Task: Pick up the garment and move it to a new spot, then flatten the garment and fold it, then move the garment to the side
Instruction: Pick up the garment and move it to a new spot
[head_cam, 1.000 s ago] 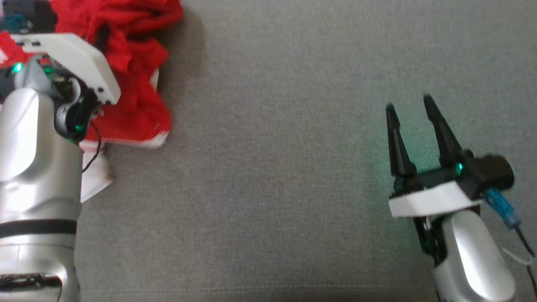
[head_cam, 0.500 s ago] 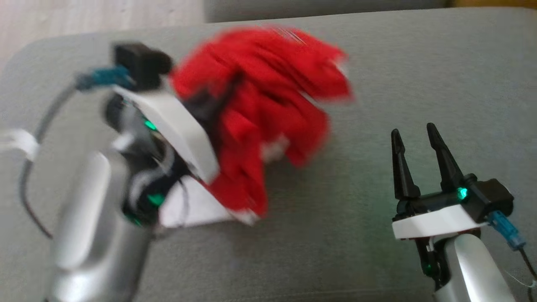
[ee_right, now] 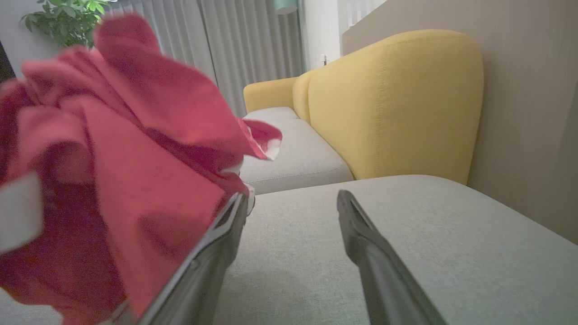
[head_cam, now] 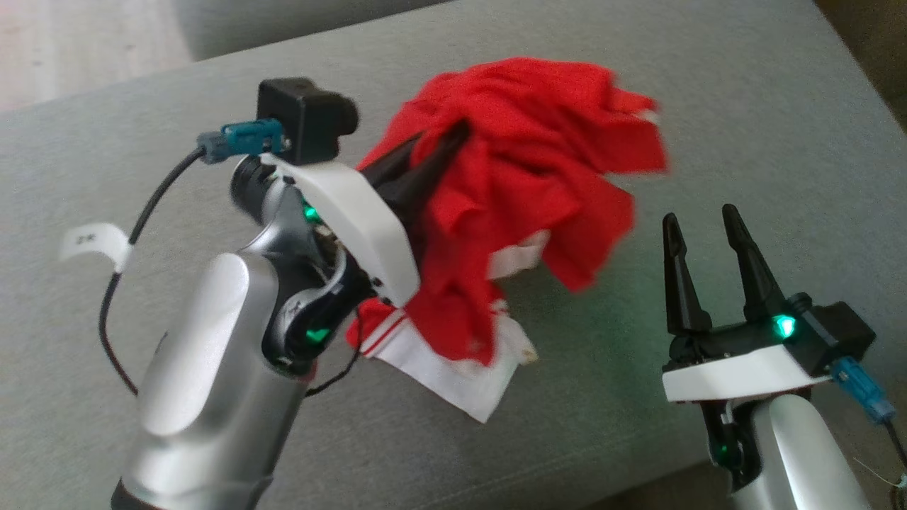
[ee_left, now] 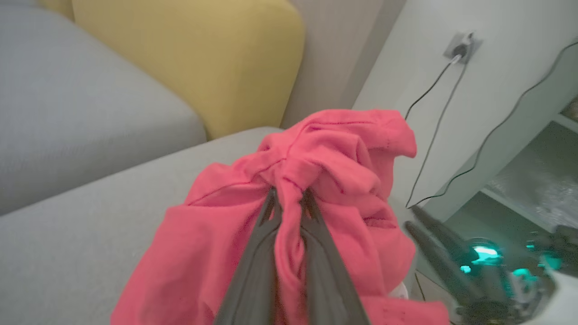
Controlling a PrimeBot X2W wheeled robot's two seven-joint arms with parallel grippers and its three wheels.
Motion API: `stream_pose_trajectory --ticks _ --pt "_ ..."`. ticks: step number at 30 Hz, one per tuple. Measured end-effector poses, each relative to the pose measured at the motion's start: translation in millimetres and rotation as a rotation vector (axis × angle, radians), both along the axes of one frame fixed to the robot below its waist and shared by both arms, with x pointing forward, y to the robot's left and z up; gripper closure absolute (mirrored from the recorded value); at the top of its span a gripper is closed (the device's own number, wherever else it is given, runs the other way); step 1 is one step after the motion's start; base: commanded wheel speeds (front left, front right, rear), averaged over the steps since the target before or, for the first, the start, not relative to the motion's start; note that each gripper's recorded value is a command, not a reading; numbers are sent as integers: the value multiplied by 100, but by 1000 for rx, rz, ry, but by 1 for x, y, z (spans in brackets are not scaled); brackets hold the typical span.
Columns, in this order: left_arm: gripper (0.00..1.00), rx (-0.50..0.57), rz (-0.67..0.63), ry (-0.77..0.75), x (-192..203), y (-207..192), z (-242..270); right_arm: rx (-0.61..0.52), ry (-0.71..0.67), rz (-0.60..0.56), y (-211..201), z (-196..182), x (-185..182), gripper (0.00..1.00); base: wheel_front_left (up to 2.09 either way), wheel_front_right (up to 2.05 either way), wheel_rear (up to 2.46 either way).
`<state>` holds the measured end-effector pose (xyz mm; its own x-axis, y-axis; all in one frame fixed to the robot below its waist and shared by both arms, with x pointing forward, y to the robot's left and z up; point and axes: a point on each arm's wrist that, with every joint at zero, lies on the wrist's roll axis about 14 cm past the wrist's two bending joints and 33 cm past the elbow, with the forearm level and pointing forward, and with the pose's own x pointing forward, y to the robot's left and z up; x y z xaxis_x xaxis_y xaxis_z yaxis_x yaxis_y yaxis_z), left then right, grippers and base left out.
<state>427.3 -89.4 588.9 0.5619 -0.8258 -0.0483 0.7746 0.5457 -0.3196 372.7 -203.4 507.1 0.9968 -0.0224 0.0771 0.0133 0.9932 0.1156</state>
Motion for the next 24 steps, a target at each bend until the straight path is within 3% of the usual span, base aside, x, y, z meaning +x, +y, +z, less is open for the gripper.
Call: stream_pose_trajectory --ticks 4,8,9,10,11,12,18,24 --pt "100 154 44 91 13 6 -77 10 14 -46 -14 -4 -7 0 0 0 0" --pt "100 214 66 132 6 15 -128 17 25 -61 -18 -7 -9 0 0 0 0" --pt "95 236 66 135 1 17 -143 20 27 -61 -18 -8 -9 0 0 0 0" --pt "73 267 61 124 -4 19 -154 20 28 -60 -18 -8 -9 0 0 0 0" --pt "25 281 61 118 -8 20 -162 21 29 -58 -17 -9 -9 0 0 0 0" --pt "0 284 68 113 -13 20 -169 24 31 -53 -15 -10 -9 0 0 0 0" --pt "0 325 103 66 -17 25 -171 26 15 -35 -9 -5 -7 0 0 0 0" --pt "0 296 120 6 -10 16 -143 28 20 -25 -6 -7 -11 0 0 0 0"
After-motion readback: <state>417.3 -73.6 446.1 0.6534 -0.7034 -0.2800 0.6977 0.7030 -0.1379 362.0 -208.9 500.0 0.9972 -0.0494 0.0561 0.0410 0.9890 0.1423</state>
